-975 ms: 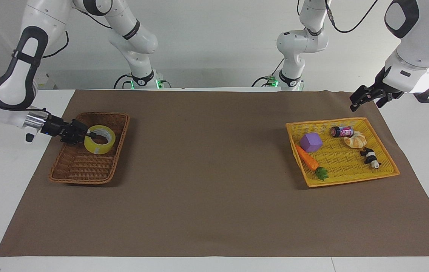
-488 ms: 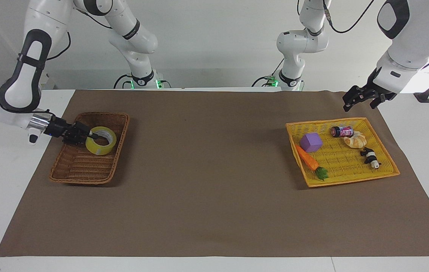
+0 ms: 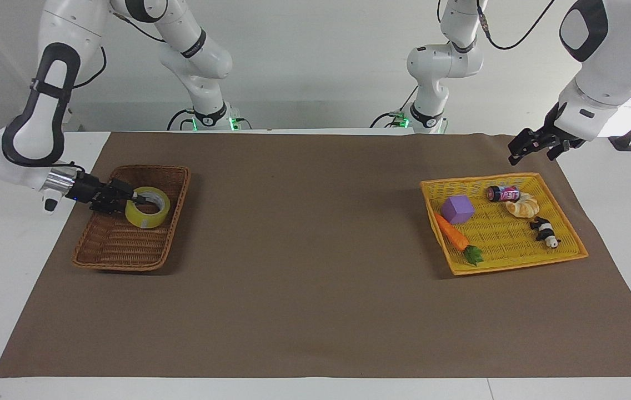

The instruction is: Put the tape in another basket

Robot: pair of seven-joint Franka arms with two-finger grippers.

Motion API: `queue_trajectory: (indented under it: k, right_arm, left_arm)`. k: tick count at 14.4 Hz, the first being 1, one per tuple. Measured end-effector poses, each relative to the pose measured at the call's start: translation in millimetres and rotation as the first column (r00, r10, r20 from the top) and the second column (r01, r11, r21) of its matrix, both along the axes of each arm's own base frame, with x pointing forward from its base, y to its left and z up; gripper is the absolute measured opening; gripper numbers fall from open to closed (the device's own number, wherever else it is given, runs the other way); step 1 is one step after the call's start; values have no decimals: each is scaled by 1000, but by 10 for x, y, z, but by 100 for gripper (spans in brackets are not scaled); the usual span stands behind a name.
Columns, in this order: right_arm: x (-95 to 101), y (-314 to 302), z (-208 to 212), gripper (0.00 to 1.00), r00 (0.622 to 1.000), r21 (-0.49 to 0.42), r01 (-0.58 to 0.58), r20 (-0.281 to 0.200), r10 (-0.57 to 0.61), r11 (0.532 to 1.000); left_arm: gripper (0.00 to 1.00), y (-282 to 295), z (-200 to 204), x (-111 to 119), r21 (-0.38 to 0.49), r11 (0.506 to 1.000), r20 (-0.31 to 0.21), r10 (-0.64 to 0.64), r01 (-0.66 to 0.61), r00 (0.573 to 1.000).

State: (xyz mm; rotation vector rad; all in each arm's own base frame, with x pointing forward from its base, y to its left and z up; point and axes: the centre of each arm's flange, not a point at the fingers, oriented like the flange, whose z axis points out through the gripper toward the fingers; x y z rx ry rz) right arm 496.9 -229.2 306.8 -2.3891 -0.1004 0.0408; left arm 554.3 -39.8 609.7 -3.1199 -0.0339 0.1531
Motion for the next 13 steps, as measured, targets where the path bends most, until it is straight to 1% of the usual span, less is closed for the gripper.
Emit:
queue_trajectory:
  k: [1,4,7,8,9,11,12,13]
  right_arm:
    - [3,-8,2,100,1000,-4,-5,7,5,1000]
    - [35,-69,71,100,999,-51,-28,26,29,998]
    - [131,-143,309,100,996,-132,-65,55,73,989]
    - [181,-140,407,100,993,-177,-84,69,98,981]
    - [238,-110,533,100,987,-246,-119,80,142,962]
    - [340,19,859,100,970,-383,-173,93,224,907]
    - [382,112,1054,100,970,-430,-162,97,224,888]
    - [415,203,1258,100,976,-460,-127,101,194,879]
  left_arm:
    - [100,0,0,0,0,1000,0,0,0,1000]
    - [100,0,0,0,0,1000,0,0,0,1000]
    - [100,0,0,0,0,1000,0,0,0,1000]
    - [100,0,0,0,0,1000,0,0,0,1000]
    - [100,1,0,0,0,1000,0,0,0,1000]
    - [100,1,0,0,0,1000,0,0,0,1000]
    - [100,0,0,0,0,1000,0,0,0,1000]
    - [100,0,0,0,0,1000,0,0,0,1000]
